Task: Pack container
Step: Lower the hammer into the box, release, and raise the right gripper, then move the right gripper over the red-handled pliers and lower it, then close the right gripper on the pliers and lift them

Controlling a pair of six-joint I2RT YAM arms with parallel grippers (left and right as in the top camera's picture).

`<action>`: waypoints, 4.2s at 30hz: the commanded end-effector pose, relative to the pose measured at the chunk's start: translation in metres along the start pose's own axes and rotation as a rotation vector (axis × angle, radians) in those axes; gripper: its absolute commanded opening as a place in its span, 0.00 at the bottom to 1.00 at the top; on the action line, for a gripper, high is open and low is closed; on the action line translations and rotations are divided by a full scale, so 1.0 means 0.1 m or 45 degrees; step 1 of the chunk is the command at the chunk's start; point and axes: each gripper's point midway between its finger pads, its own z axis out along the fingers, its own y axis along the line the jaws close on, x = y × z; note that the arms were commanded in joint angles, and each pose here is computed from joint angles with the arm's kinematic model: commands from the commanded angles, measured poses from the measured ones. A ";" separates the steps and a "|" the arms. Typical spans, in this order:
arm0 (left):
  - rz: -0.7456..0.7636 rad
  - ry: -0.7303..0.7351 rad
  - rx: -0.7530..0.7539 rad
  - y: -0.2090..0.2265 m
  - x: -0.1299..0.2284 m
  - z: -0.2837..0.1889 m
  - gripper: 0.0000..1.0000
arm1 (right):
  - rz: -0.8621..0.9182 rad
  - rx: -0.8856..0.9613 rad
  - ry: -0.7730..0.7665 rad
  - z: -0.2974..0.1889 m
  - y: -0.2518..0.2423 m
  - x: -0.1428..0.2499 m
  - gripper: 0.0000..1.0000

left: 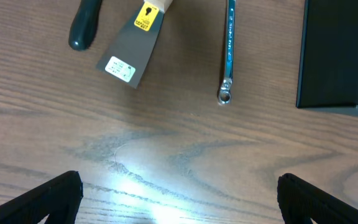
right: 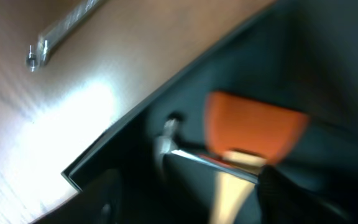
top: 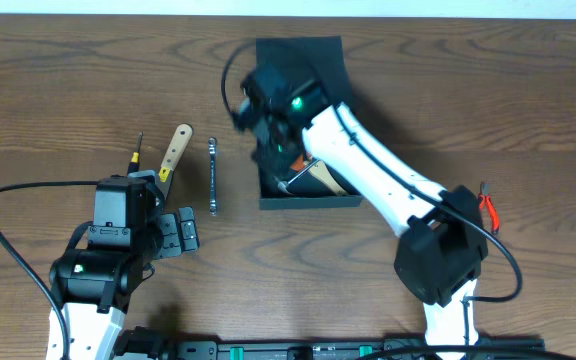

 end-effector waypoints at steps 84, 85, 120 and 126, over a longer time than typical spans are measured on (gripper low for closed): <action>0.025 -0.025 -0.010 0.00 -0.06 -0.05 0.99 | 1.754 0.221 0.190 0.54 -1.71 3.69 0.96; 0.026 -0.025 -0.010 0.00 -0.06 -0.05 0.98 | 1.743 0.216 0.198 0.57 -1.71 3.69 0.94; 0.026 -0.025 -0.010 0.00 -0.06 -0.05 0.99 | 1.724 0.066 0.190 0.69 -1.58 3.59 0.01; 0.026 -0.025 -0.010 0.00 -0.06 -0.05 0.99 | 1.720 0.067 0.168 0.65 -1.61 3.55 0.01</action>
